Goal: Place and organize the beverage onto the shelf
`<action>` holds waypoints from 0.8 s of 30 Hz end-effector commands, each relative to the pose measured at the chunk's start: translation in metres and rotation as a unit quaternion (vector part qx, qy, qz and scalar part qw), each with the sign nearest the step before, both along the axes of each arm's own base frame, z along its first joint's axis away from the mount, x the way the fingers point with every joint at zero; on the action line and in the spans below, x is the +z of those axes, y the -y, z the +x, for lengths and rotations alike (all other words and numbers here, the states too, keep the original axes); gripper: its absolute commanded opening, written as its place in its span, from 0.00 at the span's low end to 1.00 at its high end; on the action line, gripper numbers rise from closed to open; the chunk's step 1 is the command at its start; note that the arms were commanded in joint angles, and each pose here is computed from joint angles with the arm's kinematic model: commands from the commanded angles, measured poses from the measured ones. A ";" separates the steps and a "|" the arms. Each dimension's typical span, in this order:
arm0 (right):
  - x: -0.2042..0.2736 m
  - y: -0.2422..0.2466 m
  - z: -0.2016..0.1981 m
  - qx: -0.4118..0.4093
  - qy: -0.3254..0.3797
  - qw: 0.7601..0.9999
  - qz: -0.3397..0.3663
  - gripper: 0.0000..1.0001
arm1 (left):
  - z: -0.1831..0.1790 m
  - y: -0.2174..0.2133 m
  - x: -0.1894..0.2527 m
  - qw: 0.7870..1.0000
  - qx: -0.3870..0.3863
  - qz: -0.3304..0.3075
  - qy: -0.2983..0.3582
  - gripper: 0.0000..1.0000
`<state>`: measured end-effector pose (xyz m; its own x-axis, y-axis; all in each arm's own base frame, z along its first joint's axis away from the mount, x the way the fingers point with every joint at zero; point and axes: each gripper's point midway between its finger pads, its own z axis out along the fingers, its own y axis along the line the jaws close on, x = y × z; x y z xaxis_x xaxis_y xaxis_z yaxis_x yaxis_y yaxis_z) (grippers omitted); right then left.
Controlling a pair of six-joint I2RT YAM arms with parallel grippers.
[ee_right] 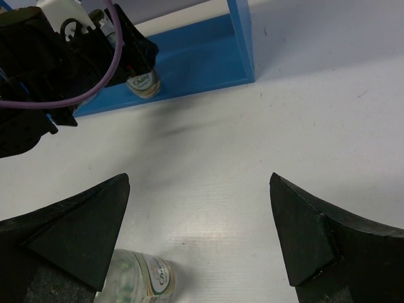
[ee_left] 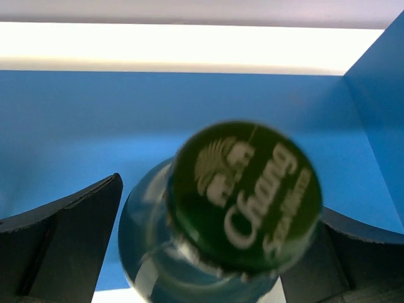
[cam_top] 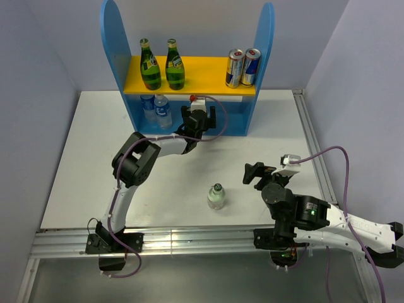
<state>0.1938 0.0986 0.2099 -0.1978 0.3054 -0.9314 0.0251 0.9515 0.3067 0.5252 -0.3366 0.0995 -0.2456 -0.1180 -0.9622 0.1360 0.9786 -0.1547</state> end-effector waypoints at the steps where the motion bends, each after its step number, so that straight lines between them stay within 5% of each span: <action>1: 0.006 -0.003 0.002 -0.004 0.008 1.000 0.014 0.99 | -0.004 0.002 0.051 0.999 -0.008 -0.036 0.039 0.99; 24: 0.002 -0.003 0.004 -0.016 0.002 1.000 -0.008 0.99 | -0.085 -0.007 0.013 0.997 -0.069 -0.009 -0.022 0.99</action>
<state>0.1959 0.1024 0.2023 -0.2126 0.2579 -0.9425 0.0351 0.9659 0.2564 0.4467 -0.3209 0.0702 -0.3642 -0.0270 -0.9309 0.2316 0.9655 -0.1186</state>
